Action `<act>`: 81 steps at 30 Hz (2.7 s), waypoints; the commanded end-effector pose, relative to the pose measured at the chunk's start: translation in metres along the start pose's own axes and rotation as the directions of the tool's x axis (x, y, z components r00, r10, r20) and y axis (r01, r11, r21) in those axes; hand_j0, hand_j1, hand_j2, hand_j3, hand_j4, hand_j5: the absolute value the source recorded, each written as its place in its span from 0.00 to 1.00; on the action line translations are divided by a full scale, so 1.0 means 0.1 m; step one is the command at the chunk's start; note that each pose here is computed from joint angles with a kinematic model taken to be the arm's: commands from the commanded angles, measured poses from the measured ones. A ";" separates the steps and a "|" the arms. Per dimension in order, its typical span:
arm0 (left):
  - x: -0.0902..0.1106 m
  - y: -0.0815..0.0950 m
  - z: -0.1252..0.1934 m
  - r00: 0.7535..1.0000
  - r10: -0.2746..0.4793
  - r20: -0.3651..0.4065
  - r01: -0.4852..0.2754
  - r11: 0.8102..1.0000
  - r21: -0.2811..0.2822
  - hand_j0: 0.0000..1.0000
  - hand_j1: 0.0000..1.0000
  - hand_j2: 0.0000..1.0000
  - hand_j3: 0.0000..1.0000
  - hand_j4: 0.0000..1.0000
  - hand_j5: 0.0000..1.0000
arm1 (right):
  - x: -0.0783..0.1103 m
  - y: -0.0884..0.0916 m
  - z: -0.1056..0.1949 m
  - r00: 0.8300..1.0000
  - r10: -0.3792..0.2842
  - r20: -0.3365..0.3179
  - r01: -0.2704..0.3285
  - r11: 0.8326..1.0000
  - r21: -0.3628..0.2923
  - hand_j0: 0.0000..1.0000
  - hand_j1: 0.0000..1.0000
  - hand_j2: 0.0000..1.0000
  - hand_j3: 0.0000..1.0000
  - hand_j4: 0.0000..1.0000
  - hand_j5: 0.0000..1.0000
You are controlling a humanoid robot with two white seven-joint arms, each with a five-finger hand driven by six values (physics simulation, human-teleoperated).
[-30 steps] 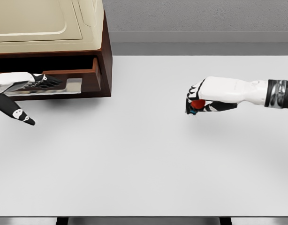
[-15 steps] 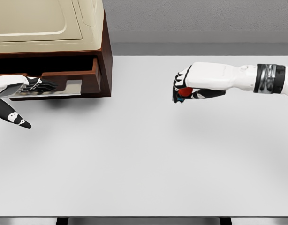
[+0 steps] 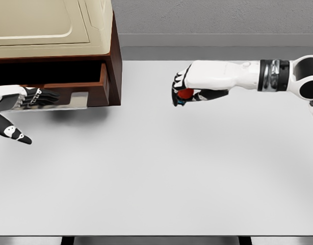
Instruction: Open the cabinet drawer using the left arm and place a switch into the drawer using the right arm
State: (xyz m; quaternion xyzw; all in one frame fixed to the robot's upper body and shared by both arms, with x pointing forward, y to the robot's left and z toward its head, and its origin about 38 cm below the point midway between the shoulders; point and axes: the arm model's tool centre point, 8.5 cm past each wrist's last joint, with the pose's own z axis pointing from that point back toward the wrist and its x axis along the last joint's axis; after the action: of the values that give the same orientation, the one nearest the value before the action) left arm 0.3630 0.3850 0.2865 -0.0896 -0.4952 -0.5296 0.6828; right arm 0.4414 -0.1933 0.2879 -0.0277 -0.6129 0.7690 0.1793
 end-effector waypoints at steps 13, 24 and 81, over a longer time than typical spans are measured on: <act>-0.17 -0.04 0.10 0.997 -0.010 -0.080 0.009 1.000 -0.006 1.00 1.00 1.00 1.00 1.00 1.00 | 0.12 -0.29 -0.40 0.996 0.053 0.078 -0.054 0.999 0.006 0.45 0.45 0.45 0.45 0.45 0.45; -0.12 0.00 0.13 0.997 -0.021 -0.068 0.022 1.000 0.008 1.00 1.00 1.00 1.00 1.00 1.00 | 0.29 -0.66 -0.59 0.982 0.138 0.129 -0.138 0.990 -0.011 0.45 0.45 0.45 0.45 0.45 0.45; 0.38 -0.08 0.25 0.863 -0.253 0.436 0.247 0.966 0.071 1.00 1.00 1.00 1.00 1.00 1.00 | 0.32 -1.19 -1.94 0.985 0.078 0.154 -0.084 0.996 0.029 0.45 0.45 0.45 0.45 0.45 0.45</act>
State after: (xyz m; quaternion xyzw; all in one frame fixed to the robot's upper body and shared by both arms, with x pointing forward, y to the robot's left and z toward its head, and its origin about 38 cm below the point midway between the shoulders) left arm 0.3396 0.3730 0.3236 -0.1369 -0.6463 -0.5793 0.4775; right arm 0.4885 0.0180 0.3612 0.0056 -0.6078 0.7885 0.0940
